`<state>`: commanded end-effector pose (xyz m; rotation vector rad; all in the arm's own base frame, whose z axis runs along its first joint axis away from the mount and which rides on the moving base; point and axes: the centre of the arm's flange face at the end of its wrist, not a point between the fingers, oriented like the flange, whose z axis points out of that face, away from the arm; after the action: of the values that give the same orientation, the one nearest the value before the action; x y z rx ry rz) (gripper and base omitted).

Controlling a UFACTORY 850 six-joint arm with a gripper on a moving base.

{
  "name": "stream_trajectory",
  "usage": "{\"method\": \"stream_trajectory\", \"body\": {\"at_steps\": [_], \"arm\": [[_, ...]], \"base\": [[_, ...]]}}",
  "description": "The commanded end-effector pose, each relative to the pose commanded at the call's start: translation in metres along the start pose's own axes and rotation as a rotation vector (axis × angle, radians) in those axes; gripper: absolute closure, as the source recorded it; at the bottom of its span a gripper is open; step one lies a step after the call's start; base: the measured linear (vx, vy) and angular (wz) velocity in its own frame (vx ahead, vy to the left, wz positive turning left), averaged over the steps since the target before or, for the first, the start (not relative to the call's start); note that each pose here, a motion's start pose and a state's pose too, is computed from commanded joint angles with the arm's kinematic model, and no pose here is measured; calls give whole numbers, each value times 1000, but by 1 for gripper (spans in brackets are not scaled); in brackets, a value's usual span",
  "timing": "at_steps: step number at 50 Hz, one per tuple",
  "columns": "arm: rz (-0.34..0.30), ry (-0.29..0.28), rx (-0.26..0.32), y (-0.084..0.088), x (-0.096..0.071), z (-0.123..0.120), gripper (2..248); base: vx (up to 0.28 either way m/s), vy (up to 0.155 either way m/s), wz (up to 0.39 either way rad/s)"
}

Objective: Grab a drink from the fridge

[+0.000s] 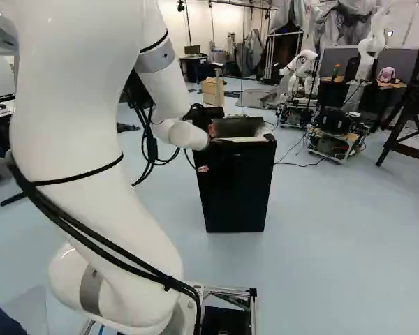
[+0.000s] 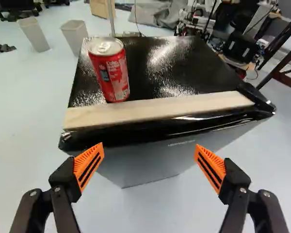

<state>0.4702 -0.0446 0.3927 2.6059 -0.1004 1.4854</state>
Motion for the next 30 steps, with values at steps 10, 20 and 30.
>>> {"method": "stream_trajectory", "body": {"at_steps": [10,20,30], "arm": [[-15,106,8,-13,9,-4,3],[-23,211,16,-26,18,-8,3],[-10,303,6,-37,23,-10,3]], "base": [[0,0,0],[0,0,0],[0,0,0]]}}
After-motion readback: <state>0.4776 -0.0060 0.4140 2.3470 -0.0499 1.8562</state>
